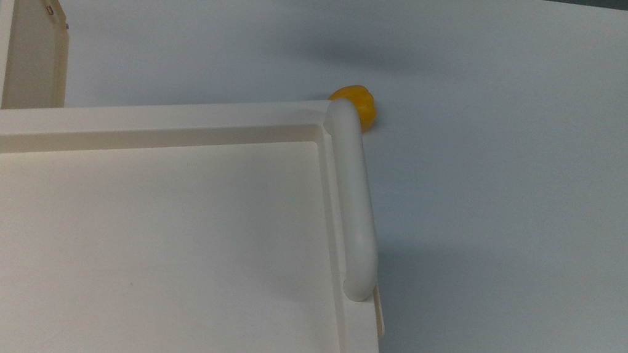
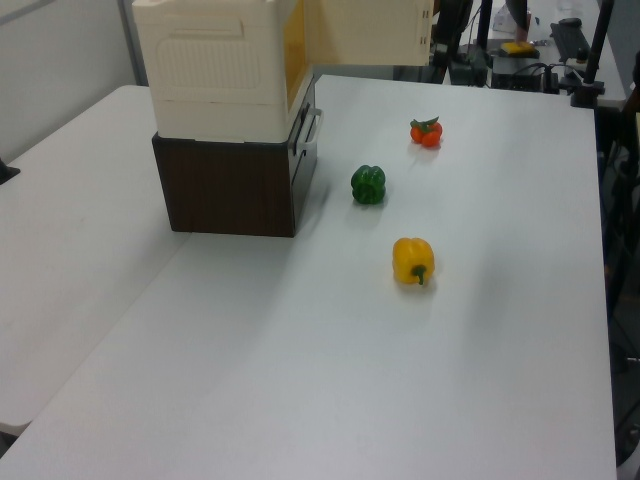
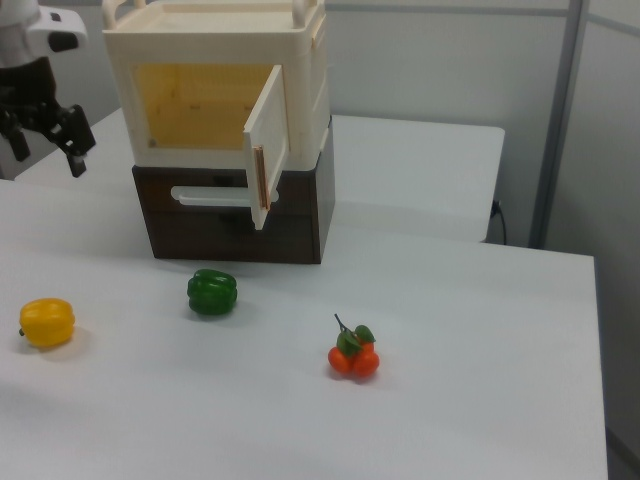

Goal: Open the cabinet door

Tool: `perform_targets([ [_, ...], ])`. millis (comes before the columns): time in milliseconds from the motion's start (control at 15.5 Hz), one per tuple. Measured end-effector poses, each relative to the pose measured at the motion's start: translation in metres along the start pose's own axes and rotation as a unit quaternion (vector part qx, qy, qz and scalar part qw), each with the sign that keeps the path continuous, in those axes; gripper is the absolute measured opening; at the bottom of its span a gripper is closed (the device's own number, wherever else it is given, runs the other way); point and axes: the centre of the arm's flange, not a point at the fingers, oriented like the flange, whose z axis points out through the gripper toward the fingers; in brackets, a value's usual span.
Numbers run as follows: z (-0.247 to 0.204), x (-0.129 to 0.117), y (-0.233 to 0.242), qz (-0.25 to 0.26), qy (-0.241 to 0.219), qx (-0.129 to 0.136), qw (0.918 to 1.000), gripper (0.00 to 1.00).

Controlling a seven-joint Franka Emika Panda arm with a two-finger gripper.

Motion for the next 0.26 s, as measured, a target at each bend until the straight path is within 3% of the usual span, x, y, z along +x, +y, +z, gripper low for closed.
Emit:
perform_targets([
  [258, 0.0057, 0.0026, 0.0045, -0.007, -0.004, 0.000, 1.0000, 1.00],
])
